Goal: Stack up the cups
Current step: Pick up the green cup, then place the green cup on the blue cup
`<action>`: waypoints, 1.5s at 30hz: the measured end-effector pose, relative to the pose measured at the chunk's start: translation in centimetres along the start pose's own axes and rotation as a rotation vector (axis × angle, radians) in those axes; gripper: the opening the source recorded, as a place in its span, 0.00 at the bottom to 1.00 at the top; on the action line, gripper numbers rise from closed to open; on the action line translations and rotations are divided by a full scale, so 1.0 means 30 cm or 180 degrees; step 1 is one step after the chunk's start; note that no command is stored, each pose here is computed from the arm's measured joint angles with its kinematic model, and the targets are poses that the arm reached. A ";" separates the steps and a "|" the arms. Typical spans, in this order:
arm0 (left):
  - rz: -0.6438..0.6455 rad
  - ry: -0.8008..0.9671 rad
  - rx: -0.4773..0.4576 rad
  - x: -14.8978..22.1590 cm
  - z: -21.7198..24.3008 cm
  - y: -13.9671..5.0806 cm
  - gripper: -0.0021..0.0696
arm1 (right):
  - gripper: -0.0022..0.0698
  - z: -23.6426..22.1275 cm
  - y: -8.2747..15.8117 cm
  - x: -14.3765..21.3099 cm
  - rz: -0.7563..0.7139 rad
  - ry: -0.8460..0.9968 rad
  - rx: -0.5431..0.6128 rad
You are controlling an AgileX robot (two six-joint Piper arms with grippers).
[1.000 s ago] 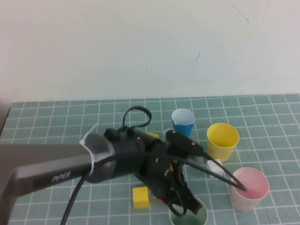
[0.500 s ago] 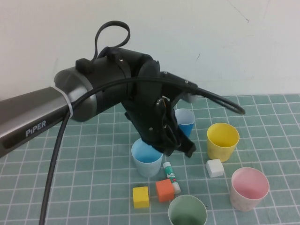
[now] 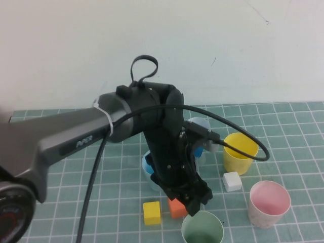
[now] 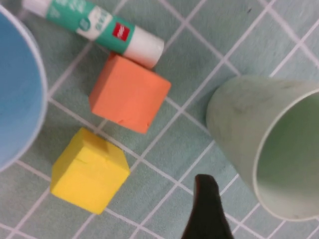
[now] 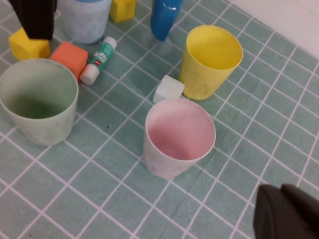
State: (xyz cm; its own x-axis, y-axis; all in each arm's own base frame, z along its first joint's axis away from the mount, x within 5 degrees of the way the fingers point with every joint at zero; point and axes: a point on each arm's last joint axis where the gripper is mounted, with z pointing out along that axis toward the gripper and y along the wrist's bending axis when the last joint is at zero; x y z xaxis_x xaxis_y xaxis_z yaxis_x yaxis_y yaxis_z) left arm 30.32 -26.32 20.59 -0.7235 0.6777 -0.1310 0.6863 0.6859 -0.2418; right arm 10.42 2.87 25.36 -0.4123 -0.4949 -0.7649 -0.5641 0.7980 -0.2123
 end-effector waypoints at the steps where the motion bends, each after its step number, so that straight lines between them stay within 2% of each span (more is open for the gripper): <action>1: 0.0002 0.0053 0.0008 0.000 0.017 -0.001 0.63 | 0.03 0.000 0.000 0.000 0.0006 -0.0005 -0.0002; 9: 0.0313 0.0274 -0.0196 -0.005 0.115 -0.028 0.64 | 0.03 0.000 0.001 -0.002 0.0013 -0.0020 -0.0010; 15: 0.0331 0.0249 -0.0239 -0.017 0.164 -0.019 0.60 | 0.03 0.000 0.001 -0.002 -0.0002 -0.0024 -0.0012; 18: 0.0326 0.0264 -0.0235 -0.018 0.179 -0.016 0.48 | 0.03 0.000 0.001 -0.003 0.0000 -0.0032 -0.0016; 23: 0.0312 0.0289 -0.0097 -0.019 0.204 -0.022 0.16 | 0.03 0.000 0.002 -0.003 0.0001 -0.0036 -0.0018; 26: 0.0315 0.0302 -0.0039 -0.020 0.215 -0.025 0.07 | 0.03 0.000 0.002 -0.003 0.0001 -0.0036 -0.0018; 33: 0.0422 0.0257 -0.0079 -0.033 0.148 -0.038 0.04 | 0.03 0.000 0.002 -0.003 0.0001 -0.0036 -0.0018; 39: 0.0544 -0.0241 -0.0424 -0.080 -0.056 -0.060 0.04 | 0.03 0.000 0.002 -0.004 -0.0003 -0.0039 -0.0019; 42: 0.0411 -0.0477 -0.0621 -0.103 -0.150 -0.043 0.04 | 0.03 0.000 0.002 -0.004 -0.0003 -0.0039 -0.0019; 45: 0.0219 -0.0576 -0.0815 -0.111 -0.213 0.013 0.04 | 0.03 0.000 0.002 -0.004 -0.0005 -0.0039 -0.0019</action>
State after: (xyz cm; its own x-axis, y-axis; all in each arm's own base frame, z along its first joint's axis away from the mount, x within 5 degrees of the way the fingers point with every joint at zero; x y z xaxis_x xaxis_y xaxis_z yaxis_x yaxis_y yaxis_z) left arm 33.46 -26.61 27.08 -0.6605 0.6824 -0.3132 0.7137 0.7001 0.0204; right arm 10.44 2.97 25.43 -0.4025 -0.4920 -0.7720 -0.5691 0.7950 -0.2099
